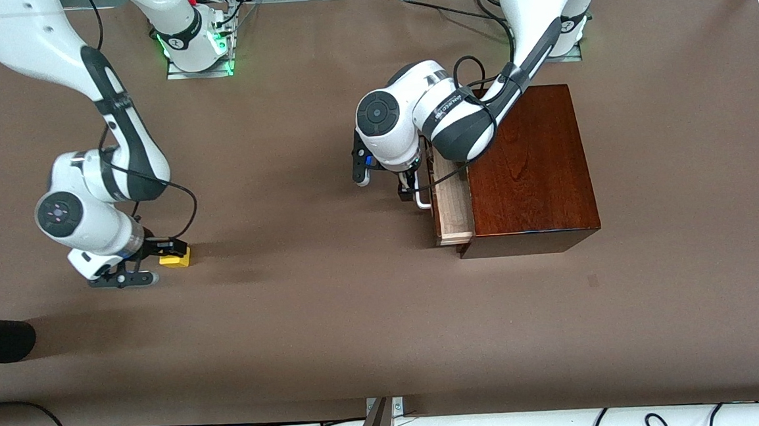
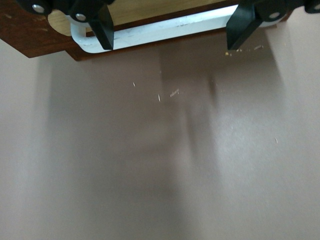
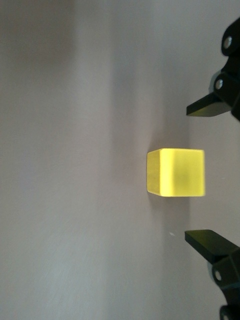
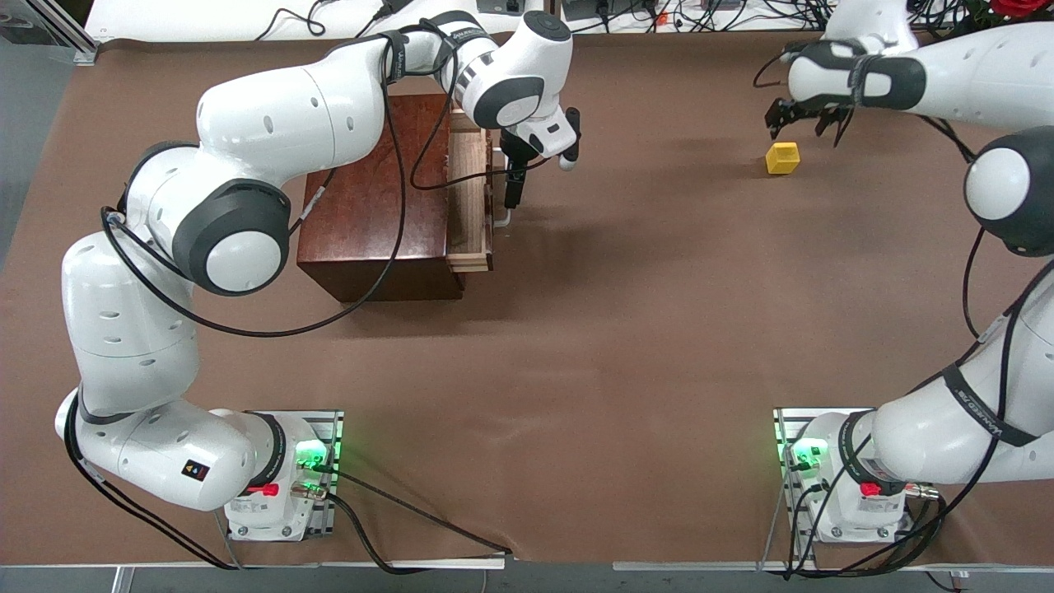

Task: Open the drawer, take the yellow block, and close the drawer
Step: 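Push the drawer shut with the left gripper while the right gripper releases the cube, then finish closing the drawer with the left gripper and withdraw it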

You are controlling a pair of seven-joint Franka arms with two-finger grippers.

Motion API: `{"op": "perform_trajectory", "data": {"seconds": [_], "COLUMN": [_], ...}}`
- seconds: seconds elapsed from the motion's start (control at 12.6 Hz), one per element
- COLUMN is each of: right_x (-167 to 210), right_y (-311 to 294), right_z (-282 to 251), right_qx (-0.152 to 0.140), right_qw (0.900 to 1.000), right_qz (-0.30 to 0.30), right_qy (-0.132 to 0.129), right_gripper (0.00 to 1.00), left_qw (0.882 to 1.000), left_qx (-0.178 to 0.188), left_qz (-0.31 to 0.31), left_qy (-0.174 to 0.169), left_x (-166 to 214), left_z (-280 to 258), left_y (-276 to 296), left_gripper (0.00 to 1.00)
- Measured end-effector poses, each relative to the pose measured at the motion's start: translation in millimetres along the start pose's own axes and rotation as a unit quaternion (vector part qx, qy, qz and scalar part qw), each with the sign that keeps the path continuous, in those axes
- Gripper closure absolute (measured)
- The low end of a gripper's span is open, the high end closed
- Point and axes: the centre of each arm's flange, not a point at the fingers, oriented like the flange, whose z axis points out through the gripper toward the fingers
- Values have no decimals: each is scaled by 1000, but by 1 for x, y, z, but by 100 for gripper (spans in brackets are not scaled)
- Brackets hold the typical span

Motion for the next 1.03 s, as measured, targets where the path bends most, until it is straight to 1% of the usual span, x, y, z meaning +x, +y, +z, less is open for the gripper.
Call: {"op": "perform_trajectory", "data": {"seconds": [0.16,0.32,0.4,0.64,0.79,1.03], "right_x": [-8,-24,-35,-63,-66,-64], "right_y": [4,1,0,4,6,6], "right_z": [-75,-148,-180,-260,-294,-299], "right_qx": [-1,9,16,31,34,35], "right_qw": [1000,999,999,999,999,999], "right_qz": [-10,-8,-6,-15,-16,-18], "right_qy": [16,37,42,39,39,30], "right_gripper": [0,0,0,0,0,0], "left_qw": [1000,1000,1000,999,999,999], "left_qx": [-13,-22,-26,-36,-38,-43], "left_qz": [5,6,4,-4,-7,-10], "left_qy": [-9,-13,-16,-23,-25,-28], "left_x": [-12,-20,-24,-35,-39,-45], "left_z": [2,3,4,6,7,9], "left_y": [-4,-8,-9,-14,-16,-18], "left_gripper": [0,0,0,0,0,0]}}
